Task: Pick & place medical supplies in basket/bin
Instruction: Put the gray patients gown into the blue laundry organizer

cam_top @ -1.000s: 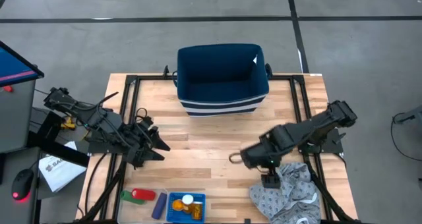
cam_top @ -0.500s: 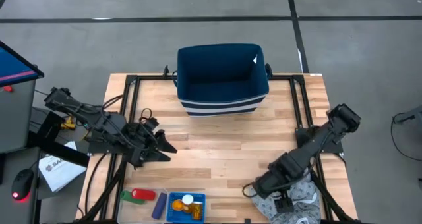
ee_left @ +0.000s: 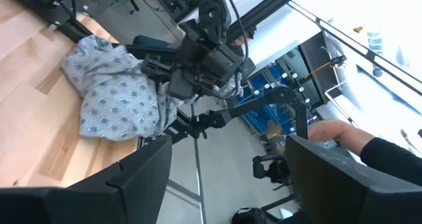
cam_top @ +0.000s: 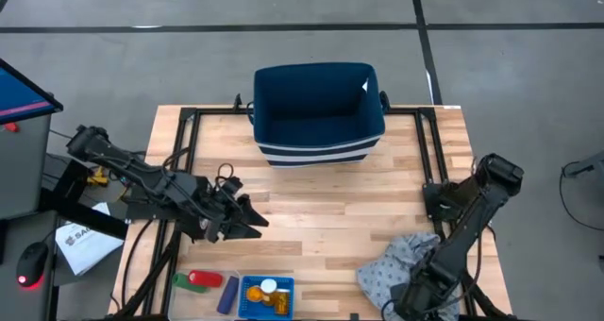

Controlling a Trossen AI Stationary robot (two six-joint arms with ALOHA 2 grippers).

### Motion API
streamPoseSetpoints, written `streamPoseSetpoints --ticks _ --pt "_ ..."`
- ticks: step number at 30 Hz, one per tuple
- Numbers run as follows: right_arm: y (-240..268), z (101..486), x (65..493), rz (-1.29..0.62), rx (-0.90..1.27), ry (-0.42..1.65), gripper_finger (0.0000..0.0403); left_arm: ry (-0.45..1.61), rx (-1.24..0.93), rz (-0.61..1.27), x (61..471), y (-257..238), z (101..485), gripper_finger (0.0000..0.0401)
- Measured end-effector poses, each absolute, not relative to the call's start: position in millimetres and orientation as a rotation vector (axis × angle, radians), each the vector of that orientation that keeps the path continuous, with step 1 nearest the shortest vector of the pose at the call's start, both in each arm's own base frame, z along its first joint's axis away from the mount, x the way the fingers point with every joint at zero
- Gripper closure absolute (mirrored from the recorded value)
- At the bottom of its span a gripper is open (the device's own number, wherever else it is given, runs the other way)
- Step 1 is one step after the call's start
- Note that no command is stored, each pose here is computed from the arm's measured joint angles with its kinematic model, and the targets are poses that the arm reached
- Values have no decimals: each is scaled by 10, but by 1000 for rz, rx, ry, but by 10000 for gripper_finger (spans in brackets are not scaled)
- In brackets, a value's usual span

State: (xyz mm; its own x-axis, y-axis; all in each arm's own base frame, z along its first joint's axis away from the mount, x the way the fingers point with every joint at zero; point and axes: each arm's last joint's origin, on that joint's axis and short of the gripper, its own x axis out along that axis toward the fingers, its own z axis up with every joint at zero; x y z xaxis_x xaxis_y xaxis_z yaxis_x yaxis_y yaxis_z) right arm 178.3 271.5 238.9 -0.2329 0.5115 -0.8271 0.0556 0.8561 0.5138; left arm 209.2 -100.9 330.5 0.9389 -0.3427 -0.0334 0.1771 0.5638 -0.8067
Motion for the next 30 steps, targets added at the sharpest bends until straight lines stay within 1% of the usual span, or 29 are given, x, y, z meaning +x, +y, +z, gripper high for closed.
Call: streamPoseSetpoints --ticks 6,11,15,21,26,30 --pt "2763 2328 1573 332 334 1804 56 196 -929 -308 2171 -1048 3258 114" --pt "2684 2302 1555 179 259 1750 56 167 -961 -309 2196 -1056 3273 114" --pt "2676 2291 1509 107 194 1679 62 135 -975 -304 2195 -1050 3301 114" --pt "2692 2288 1495 45 202 1612 118 128 -1010 -307 2190 -1047 3316 114" --pt "2737 2289 1423 25 215 1597 151 125 -1014 -304 2190 -1046 3318 114" --pt "2783 2305 1379 29 251 1581 196 126 -1027 -304 2190 -1046 3318 114"
